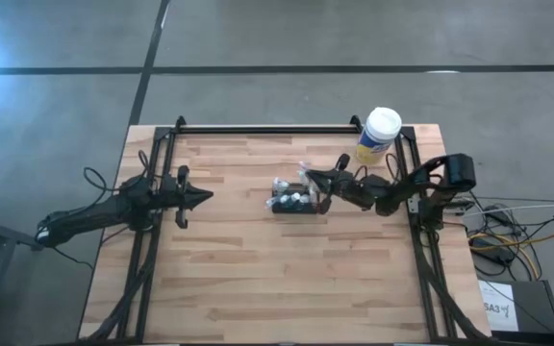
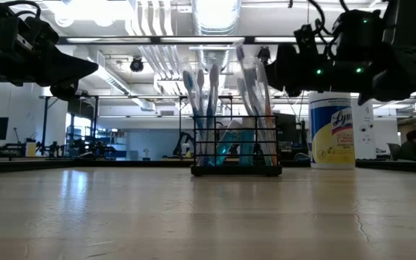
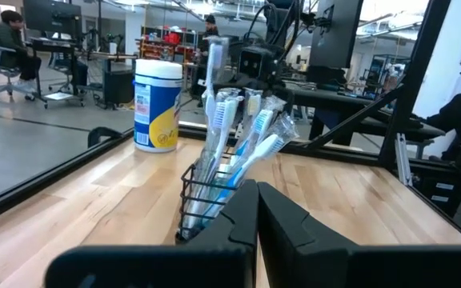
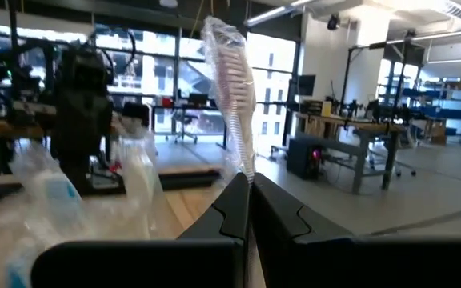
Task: Pick & Place toothbrushing station
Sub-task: Put the violet toothbrush into the black wire organizer
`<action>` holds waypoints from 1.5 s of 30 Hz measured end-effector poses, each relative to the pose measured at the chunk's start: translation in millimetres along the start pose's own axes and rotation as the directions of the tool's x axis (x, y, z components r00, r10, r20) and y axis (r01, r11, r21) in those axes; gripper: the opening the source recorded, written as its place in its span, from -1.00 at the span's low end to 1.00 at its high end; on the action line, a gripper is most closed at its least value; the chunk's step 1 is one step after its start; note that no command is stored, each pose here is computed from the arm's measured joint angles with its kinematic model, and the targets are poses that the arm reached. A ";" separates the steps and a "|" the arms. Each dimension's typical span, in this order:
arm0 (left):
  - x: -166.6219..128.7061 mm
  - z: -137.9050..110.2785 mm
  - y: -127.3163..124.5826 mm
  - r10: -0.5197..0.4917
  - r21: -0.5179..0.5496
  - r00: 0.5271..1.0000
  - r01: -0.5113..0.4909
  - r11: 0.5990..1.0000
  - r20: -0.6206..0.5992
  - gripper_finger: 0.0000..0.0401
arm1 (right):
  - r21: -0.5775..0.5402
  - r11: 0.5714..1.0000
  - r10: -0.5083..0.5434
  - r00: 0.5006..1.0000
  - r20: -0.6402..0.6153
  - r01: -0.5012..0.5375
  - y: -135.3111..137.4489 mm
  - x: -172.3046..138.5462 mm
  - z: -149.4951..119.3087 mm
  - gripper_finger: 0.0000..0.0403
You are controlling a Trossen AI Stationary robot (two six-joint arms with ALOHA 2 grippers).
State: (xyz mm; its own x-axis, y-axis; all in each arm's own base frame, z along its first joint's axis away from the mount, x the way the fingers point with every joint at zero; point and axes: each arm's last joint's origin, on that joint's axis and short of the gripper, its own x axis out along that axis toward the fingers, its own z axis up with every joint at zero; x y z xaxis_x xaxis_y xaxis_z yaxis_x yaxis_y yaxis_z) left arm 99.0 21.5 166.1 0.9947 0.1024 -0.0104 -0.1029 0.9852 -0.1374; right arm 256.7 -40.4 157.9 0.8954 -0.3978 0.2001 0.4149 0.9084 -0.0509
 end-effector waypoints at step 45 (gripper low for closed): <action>0.0 0.0 -0.1 -0.004 0.029 1.000 0.004 1.000 0.000 -0.96 | -0.034 0.986 -0.167 0.960 -0.225 0.163 22.8 -28.2 -44.3 -0.96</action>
State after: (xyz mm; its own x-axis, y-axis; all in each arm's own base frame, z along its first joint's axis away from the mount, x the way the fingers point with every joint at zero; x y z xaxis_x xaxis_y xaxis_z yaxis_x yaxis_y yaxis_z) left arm 99.1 21.4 166.1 0.9951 0.0982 -0.0102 -0.0988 0.9892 -0.1084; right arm 248.1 -14.2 107.7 0.8267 -0.5622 -0.0199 0.5608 0.8264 -0.0506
